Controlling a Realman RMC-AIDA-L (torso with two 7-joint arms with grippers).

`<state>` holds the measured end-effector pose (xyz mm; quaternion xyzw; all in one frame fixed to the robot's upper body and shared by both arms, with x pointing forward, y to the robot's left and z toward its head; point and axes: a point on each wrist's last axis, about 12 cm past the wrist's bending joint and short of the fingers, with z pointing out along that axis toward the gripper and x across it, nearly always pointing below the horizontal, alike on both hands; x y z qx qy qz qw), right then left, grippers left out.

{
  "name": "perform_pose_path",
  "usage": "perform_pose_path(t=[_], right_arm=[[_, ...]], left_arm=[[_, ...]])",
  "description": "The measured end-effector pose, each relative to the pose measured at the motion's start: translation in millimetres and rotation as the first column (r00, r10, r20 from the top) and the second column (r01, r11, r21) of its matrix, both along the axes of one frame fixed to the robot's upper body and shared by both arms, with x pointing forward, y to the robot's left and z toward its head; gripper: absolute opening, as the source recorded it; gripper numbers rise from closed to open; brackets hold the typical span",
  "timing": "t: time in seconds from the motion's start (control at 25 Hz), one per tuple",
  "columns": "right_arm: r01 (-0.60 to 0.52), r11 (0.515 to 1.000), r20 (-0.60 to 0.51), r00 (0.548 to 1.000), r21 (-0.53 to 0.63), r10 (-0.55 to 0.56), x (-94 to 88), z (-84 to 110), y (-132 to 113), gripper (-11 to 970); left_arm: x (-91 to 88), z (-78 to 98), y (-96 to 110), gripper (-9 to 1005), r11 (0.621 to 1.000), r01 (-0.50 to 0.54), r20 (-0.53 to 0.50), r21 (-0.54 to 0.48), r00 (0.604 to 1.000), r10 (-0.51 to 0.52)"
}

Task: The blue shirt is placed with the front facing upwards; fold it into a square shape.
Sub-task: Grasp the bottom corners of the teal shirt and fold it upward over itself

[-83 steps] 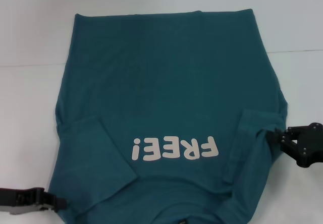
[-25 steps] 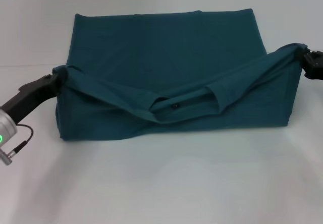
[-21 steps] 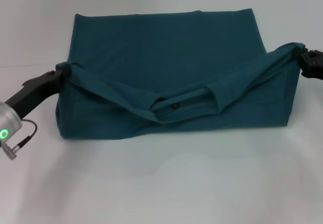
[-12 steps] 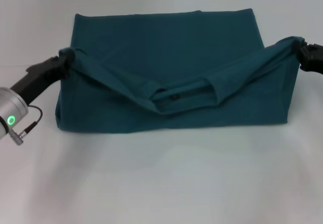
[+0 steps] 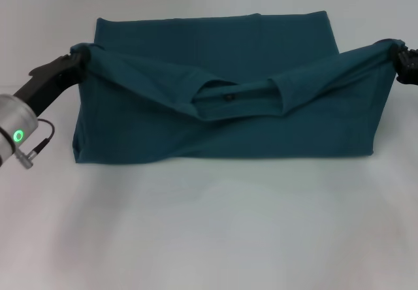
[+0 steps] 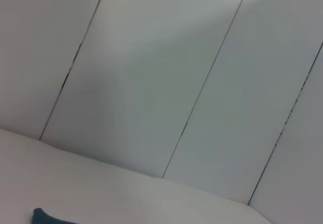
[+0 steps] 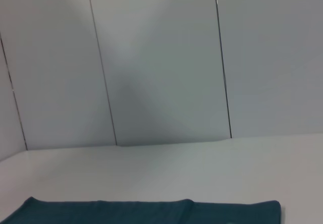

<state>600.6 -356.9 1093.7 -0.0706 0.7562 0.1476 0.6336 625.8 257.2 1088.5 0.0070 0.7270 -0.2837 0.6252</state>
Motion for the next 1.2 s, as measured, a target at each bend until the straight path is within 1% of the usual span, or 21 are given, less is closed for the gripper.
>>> perform_pose_path(t=[0.28,0.48,0.8,1.0,1.2], right_arm=[[0.0,1.0,-0.032,0.999,-0.022,-0.001,8.4,-2.6,7,30],[0.012,1.0,-0.062,0.998,-0.029,-0.014,12.2,-7.7,12,30],[0.052,0.998,-0.087,0.995,-0.044,-0.056,14.2,-13.2,12,30],[0.043,0.998,-0.06,0.997,-0.055,-0.046,13.4,-12.4,16,30],[0.02,0.999,0.016,1.0,-0.044,-0.019,3.1,-11.7,15,31]], left_arm=[[13.4,6.4,-13,36,0.999,-0.001,-0.001,0.036,1.0,0.001],[18.0,6.0,-16,36,0.998,-0.015,-0.018,0.053,1.0,0.016],[22.4,4.1,-20,36,0.996,-0.036,-0.036,0.08,0.999,0.039],[23.1,3.7,-24,37,0.995,-0.04,-0.02,0.091,0.999,0.042],[21.5,1.7,-23,37,0.995,-0.041,-0.023,0.089,0.999,0.043]])
